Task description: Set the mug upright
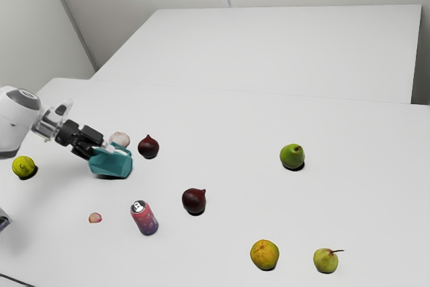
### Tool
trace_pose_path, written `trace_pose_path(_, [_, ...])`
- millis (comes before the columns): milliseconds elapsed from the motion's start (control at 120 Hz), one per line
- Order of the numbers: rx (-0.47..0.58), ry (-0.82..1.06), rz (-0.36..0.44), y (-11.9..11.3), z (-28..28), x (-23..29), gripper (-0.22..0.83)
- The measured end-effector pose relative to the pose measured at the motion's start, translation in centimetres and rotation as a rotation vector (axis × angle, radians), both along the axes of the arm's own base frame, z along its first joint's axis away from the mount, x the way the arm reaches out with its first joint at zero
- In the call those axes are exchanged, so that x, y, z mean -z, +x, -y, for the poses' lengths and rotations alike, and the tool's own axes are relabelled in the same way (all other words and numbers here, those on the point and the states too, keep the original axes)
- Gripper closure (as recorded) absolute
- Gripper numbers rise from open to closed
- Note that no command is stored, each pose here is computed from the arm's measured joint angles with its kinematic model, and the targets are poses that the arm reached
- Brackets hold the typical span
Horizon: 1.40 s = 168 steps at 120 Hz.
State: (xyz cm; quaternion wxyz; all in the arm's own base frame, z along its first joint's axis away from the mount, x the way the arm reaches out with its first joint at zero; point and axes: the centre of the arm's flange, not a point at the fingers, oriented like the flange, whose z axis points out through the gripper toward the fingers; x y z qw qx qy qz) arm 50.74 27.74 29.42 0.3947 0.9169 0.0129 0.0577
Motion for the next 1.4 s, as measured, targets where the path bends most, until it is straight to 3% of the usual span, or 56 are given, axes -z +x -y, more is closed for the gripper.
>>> trace_pose_path(225, [0.008,-0.006,0.029,0.3,0.4,-0.7,0.56])
trace_pose_path(442, [0.028,0.016,0.073,0.6,0.8,-3.0,0.72])
trace_pose_path(767, [0.139,0.13,0.136,1.8,5.0,-9.4,0.78])
trace_pose_path(1050, [0.232,0.275,0.106,0.5,10.8,-14.5,0.79])
trace_pose_path(1400, [0.282,0.481,0.028,0.2,17.3,-15.2,0.79])
